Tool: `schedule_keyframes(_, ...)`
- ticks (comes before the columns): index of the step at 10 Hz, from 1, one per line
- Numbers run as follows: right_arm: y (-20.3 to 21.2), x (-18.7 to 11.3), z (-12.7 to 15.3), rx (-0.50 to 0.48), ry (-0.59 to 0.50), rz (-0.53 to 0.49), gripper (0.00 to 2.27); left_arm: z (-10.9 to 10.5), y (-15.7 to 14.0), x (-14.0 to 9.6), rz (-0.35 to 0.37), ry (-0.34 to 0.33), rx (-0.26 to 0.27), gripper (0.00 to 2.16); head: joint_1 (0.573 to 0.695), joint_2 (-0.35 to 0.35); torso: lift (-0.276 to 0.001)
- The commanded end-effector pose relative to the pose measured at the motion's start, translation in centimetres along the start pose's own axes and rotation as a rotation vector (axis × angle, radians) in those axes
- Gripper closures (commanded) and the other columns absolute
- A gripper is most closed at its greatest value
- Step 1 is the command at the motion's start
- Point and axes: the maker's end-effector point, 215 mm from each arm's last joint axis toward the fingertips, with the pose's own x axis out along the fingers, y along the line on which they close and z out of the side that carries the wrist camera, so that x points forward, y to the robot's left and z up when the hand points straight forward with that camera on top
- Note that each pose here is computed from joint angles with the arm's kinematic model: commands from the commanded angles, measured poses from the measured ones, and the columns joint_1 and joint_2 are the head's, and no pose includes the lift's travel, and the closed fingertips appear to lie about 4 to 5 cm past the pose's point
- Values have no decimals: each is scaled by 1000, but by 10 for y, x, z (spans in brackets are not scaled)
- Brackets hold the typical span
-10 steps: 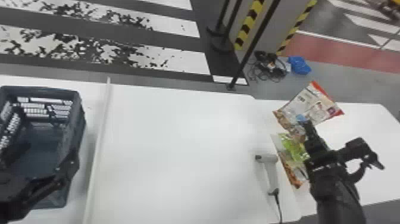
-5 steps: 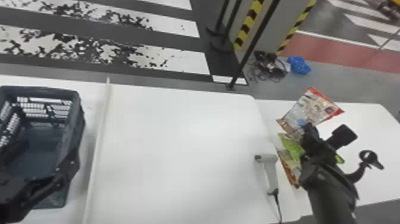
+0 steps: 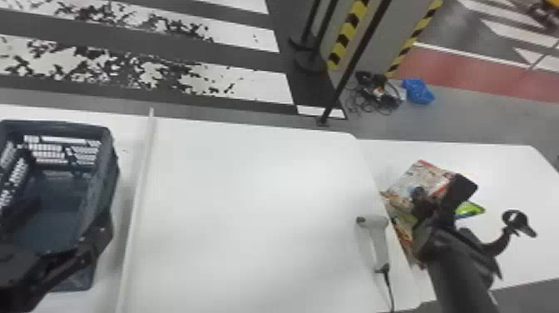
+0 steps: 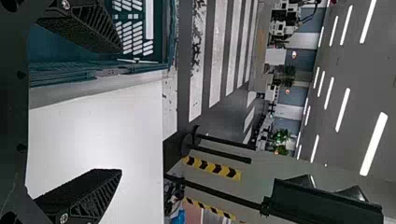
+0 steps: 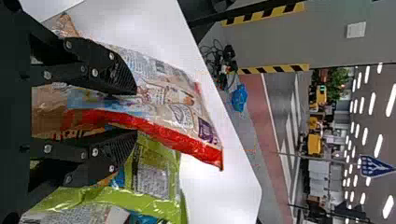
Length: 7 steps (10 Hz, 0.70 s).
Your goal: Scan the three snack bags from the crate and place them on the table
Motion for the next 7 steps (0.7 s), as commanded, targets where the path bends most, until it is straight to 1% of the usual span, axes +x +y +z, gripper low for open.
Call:
schedule_keyframes(1, -4, 1, -7, 12, 38, 4, 43, 4, -5, 0, -8, -7, -2, 80, 695, -350, -37)
schedule_keyframes(3, -12, -2, 1, 45, 19, 21, 43, 7, -10, 1, -11, -12, 5, 80, 695, -350, -37)
schedule_keyframes(4, -15, -9, 5, 83, 2, 35, 43, 7, -10, 0, -7, -11, 6, 80, 695, -350, -37)
schedule_keyframes(5, -15, -22, 3, 116, -10, 82, 43, 5, -12, 1, -8, -10, 6, 80, 695, -350, -37)
schedule_keyframes(6, -5, -40, 4, 139, -26, 153, 43, 5, -13, 1, -7, -9, 8, 80, 695, -350, -37)
schedule_keyframes(7, 22, -72, 1, 137, -37, 265, 43, 4, -15, 2, -7, -9, 5, 80, 695, -350, -37)
